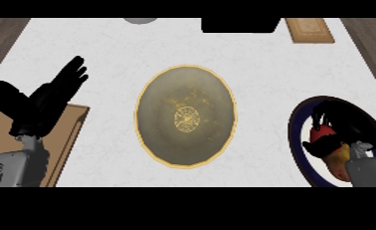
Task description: Pick the tomato from the plate and place it in the bowl
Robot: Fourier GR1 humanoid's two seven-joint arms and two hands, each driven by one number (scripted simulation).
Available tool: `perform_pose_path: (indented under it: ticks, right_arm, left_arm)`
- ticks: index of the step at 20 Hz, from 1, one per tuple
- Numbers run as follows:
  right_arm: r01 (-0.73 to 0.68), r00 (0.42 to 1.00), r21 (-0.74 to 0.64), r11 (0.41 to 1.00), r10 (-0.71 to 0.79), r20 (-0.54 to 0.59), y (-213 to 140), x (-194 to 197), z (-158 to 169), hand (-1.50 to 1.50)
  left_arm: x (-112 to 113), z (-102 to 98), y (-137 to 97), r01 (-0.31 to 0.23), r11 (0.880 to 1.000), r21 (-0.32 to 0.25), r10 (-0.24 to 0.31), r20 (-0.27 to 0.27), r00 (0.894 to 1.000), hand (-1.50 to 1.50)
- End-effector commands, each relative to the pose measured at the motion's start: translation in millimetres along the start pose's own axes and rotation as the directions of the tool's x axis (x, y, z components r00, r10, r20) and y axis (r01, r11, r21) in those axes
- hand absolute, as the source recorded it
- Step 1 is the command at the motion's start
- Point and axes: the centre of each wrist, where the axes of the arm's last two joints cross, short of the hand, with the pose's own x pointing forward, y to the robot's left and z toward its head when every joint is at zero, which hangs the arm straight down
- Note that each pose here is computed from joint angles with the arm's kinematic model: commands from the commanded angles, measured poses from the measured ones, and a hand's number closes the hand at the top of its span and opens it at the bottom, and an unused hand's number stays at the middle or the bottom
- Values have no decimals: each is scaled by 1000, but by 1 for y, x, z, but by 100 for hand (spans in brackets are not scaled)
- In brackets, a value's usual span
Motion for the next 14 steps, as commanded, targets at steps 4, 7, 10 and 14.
perform_pose_path:
  ticks: [4,7,10,14]
  right_arm:
    - [-171,871,14,985,144,469,-19,-16,24,150]
    - [-164,844,-22,986,152,514,-31,-34,37,150]
    - [-166,810,-60,984,171,560,-50,-37,68,150]
    - [-120,796,-106,987,159,584,-71,-15,104,150]
  left_arm:
    - [5,-9,-9,4,1000,16,-4,-5,1000,0]
    - [3,4,-8,13,1000,23,-13,-11,1000,0]
    - [3,2,-18,-4,1000,13,4,-8,1000,0]
    - [6,-6,15,3,1000,22,-2,-8,1000,0]
